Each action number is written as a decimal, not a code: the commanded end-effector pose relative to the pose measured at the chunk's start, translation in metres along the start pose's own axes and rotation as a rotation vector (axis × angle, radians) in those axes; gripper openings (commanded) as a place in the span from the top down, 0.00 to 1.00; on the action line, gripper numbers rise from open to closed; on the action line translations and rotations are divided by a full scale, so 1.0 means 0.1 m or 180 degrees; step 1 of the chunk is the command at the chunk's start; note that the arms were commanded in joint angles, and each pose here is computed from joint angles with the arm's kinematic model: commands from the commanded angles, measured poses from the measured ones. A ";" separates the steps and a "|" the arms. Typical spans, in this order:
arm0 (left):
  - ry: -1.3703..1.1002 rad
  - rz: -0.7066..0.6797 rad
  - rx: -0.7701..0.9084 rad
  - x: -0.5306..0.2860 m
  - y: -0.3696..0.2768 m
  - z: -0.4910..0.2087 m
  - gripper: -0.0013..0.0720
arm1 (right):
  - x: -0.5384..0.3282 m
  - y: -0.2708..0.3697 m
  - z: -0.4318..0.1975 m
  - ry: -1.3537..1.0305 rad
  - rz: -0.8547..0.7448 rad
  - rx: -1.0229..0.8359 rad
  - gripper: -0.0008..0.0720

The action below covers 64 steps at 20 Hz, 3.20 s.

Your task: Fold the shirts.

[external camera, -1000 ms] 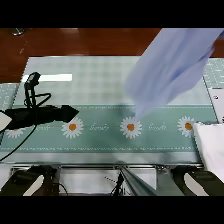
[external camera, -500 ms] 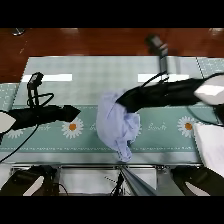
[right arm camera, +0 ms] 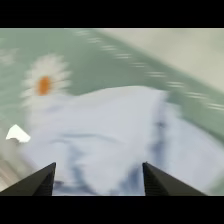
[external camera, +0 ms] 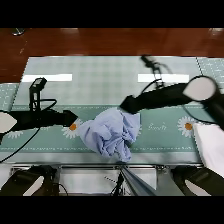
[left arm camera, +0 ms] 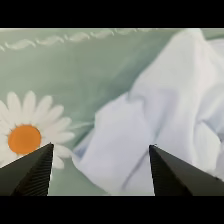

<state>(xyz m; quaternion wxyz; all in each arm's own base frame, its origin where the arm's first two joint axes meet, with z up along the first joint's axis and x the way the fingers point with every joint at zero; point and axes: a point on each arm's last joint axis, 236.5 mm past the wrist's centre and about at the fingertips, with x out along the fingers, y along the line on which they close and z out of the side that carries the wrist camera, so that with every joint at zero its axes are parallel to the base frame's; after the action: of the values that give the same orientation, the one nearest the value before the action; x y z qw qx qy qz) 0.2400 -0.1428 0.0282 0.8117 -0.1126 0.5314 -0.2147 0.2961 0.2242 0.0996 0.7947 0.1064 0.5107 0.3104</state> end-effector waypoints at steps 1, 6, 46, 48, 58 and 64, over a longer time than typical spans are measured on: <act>0.0404 -0.0141 -0.0064 -0.01 -0.11 -0.29 0.02 | -0.86 -1.27 -0.29 -0.0061 -0.1122 0.0612 0.13; 0.0130 -0.0884 -0.0176 0.33 -0.50 0.16 0.02 | -0.93 -1.87 -1.04 -0.0346 -0.1107 0.1822 0.14; 0.1280 -0.1196 -0.0285 0.98 -0.12 0.72 0.95 | 1.23 0.31 -2.13 0.1364 0.0839 0.1097 0.95; 0.0783 -0.1363 -0.0260 0.69 -0.28 1.18 0.95 | 1.00 0.26 -1.56 0.1027 0.0822 0.0828 0.95; -0.2611 -0.1592 0.1077 -2.88 -1.84 2.90 0.95 | -2.84 1.20 1.48 -0.2127 0.0039 -0.1119 0.95; -0.3722 -0.0452 0.1498 -4.26 -1.94 2.32 0.95 | -4.01 1.86 0.93 -0.2952 -0.0273 -0.1684 0.95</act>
<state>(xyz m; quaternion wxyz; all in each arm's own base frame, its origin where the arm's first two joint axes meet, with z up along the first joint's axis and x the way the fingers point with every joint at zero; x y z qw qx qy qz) 0.3109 -0.1554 0.5056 0.9293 -0.1069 0.0084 -0.3533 0.2392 0.1618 0.4980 0.9335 0.0384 0.0744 0.3486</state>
